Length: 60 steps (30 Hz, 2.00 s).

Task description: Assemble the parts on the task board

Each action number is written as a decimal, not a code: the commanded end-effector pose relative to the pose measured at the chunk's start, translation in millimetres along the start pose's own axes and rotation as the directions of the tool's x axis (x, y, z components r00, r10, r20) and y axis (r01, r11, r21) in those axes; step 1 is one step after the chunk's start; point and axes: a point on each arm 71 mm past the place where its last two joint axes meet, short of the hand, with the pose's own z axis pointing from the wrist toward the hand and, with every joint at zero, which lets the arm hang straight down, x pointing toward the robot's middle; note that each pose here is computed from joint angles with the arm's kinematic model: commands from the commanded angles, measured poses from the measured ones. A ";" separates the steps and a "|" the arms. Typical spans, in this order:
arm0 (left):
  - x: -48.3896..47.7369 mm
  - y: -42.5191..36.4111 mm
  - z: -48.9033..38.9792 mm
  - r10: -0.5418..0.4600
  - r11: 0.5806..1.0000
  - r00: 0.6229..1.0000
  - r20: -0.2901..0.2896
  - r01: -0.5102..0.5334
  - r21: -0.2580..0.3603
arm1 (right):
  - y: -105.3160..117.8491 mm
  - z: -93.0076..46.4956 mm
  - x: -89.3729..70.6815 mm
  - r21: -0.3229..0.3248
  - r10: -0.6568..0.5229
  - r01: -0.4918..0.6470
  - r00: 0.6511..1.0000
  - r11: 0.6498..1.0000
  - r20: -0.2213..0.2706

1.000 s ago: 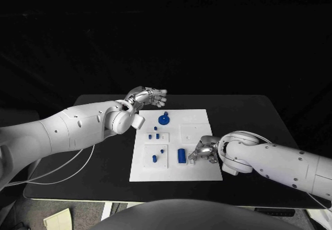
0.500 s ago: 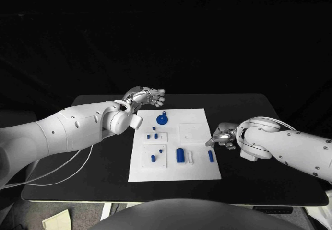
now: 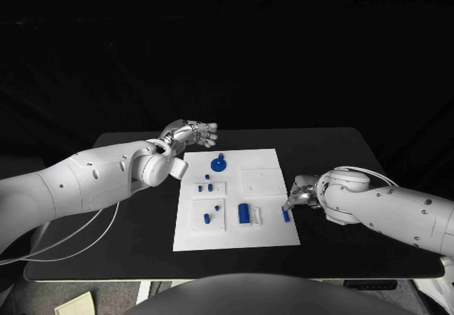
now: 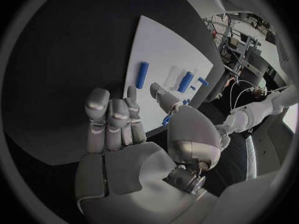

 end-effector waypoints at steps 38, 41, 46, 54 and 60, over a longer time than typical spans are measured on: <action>5.3 -1.7 0.0 -0.013 1.000 1.000 -0.021 0.013 0.009 | 23.9 27.0 66.0 0.004 -0.267 0.267 0.964 0.964 -0.023; 5.2 -1.7 -0.2 -0.013 1.000 1.000 -0.021 0.013 0.009 | 27.1 27.2 68.4 -0.005 -0.272 0.272 0.962 0.962 -0.026; 6.4 -1.8 0.3 -0.014 1.000 1.000 -0.024 0.014 0.009 | 31.4 25.9 70.8 -0.021 -0.258 0.257 0.966 0.966 -0.033; 5.7 -1.7 0.1 -0.013 1.000 1.000 -0.021 0.013 0.009 | 35.5 23.8 76.4 -0.055 -0.082 0.076 0.991 0.996 -0.105; 5.1 -1.7 -0.1 -0.013 1.000 1.000 -0.020 0.013 0.009 | 30.1 23.3 77.2 -0.046 0.115 -0.123 0.983 0.991 -0.146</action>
